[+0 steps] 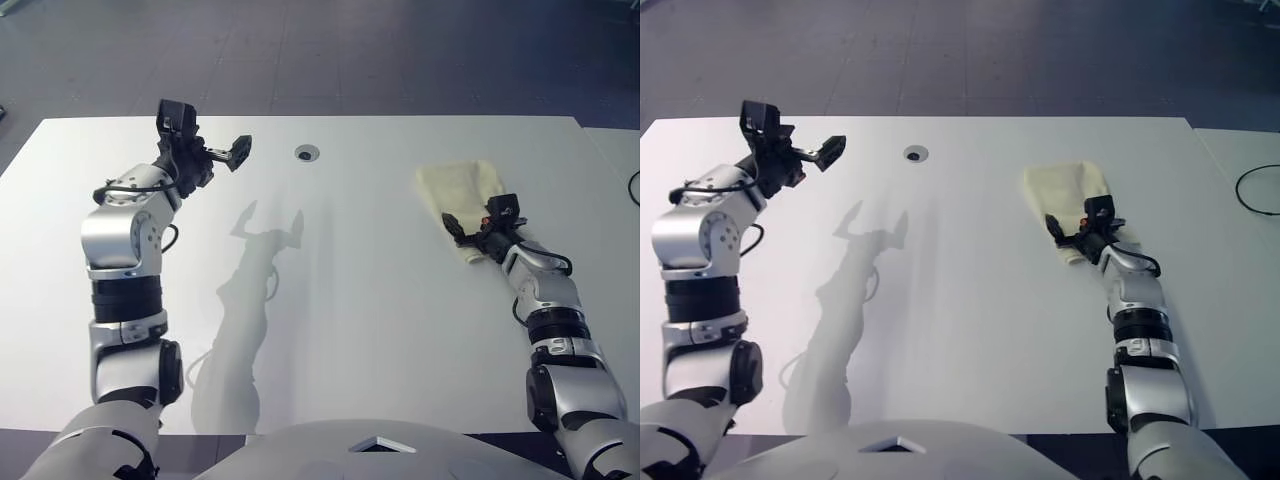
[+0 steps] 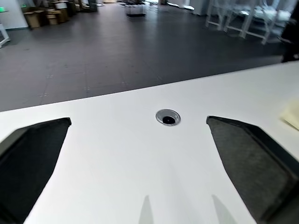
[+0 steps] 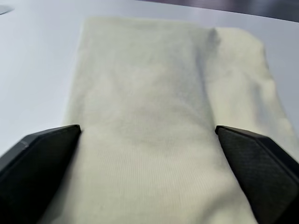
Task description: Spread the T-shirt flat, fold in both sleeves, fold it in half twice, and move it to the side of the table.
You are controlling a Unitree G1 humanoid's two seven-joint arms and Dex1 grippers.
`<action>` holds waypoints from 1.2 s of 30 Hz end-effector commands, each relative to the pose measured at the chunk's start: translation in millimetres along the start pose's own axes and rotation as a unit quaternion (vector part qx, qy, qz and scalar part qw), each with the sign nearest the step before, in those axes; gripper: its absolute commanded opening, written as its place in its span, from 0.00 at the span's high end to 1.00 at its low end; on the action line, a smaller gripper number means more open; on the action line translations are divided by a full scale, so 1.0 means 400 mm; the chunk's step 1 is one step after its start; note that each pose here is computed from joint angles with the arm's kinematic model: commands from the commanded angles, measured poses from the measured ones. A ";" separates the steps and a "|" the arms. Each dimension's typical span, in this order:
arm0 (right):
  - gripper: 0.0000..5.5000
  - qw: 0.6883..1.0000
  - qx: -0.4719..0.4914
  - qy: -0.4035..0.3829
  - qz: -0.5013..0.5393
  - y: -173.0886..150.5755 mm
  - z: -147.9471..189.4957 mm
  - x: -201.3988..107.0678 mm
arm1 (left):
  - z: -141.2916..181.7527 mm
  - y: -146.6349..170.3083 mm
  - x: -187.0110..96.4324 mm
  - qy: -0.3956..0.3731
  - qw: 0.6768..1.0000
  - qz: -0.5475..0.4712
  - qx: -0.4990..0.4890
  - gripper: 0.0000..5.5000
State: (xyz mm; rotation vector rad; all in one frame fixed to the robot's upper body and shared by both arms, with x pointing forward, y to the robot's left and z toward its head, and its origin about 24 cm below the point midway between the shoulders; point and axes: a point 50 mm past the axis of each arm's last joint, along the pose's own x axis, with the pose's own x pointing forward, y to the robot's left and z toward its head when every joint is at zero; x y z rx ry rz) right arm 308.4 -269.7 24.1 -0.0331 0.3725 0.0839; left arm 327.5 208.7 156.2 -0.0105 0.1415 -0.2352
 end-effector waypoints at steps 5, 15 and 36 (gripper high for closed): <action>0.02 0.996 -0.020 -0.060 -0.058 0.016 0.099 -0.030 | 0.000 -0.010 -0.032 -0.040 0.996 0.075 0.009 0.02; 0.02 0.980 -0.035 -0.177 -0.088 0.174 0.250 -0.146 | 0.013 -0.064 -0.083 -0.088 0.987 0.127 0.047 0.02; 0.02 0.980 -0.062 -0.154 -0.111 0.174 0.253 -0.133 | 0.034 -0.056 -0.072 -0.082 0.985 0.137 0.061 0.02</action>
